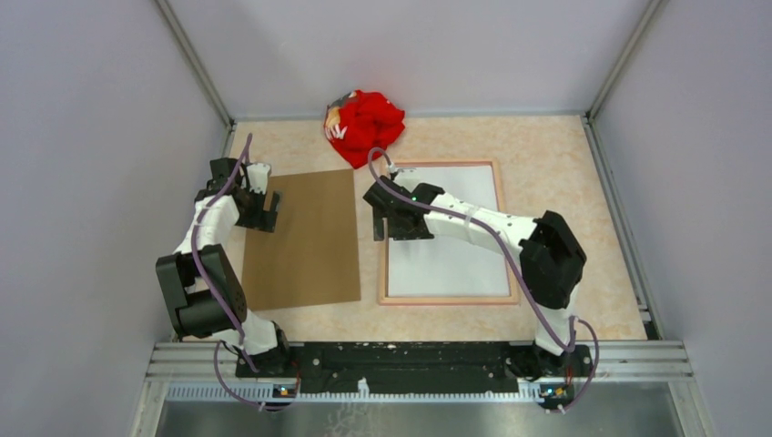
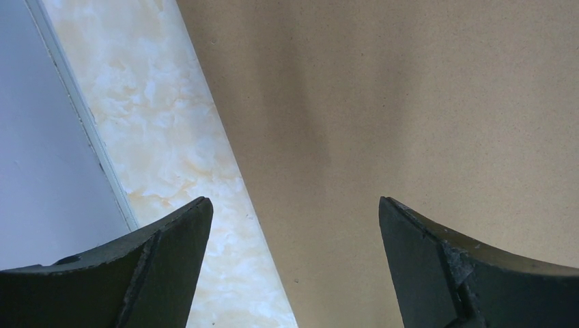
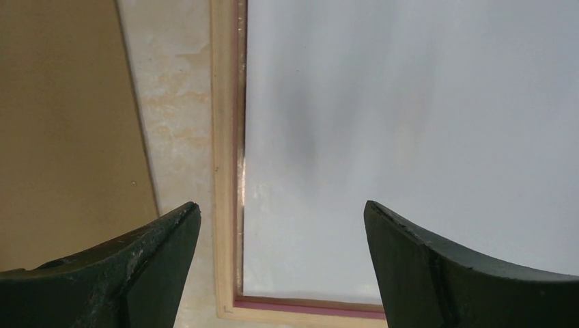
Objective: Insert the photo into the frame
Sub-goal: Turn over the photo from the photo frame, then pick up the photo frame item at the center of the board.
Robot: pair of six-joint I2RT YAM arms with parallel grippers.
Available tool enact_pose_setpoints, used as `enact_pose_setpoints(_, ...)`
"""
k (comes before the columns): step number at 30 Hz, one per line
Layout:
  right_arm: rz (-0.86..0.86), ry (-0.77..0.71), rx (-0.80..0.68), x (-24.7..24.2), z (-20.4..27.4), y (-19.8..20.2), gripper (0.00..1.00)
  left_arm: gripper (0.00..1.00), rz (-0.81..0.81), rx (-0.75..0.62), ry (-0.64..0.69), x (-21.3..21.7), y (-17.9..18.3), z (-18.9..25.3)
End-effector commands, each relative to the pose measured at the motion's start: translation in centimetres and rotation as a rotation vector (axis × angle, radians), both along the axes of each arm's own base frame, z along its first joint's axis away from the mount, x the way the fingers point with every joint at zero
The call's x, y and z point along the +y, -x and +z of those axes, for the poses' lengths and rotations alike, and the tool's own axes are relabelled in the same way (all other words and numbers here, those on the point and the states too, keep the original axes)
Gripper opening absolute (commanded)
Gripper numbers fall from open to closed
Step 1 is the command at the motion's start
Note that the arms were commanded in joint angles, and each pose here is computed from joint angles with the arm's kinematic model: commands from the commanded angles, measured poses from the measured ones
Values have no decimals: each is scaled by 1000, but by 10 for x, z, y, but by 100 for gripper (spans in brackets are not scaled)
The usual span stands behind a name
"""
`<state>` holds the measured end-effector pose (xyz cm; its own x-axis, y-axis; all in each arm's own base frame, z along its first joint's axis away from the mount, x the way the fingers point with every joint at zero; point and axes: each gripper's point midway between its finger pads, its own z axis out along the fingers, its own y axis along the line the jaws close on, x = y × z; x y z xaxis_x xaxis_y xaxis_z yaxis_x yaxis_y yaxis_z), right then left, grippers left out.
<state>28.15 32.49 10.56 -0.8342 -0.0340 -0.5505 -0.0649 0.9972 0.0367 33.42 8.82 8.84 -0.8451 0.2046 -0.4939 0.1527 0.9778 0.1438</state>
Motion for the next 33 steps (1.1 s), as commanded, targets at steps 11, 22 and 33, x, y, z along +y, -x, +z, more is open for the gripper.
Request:
enact_pose_setpoints(11, 162, -358, 34, 93, 38, -6, 91, 97, 76, -28, -158, 52, -6, 24)
enact_pose_setpoints(22, 152, -346, 114, 133, -16, -35, 92, 85, 239, 12, -349, 125, 15, -7)
enact_pose_setpoints(33, 123, -338, 167, 136, -51, -41, 93, 65, 206, 83, -231, 105, 22, -60)
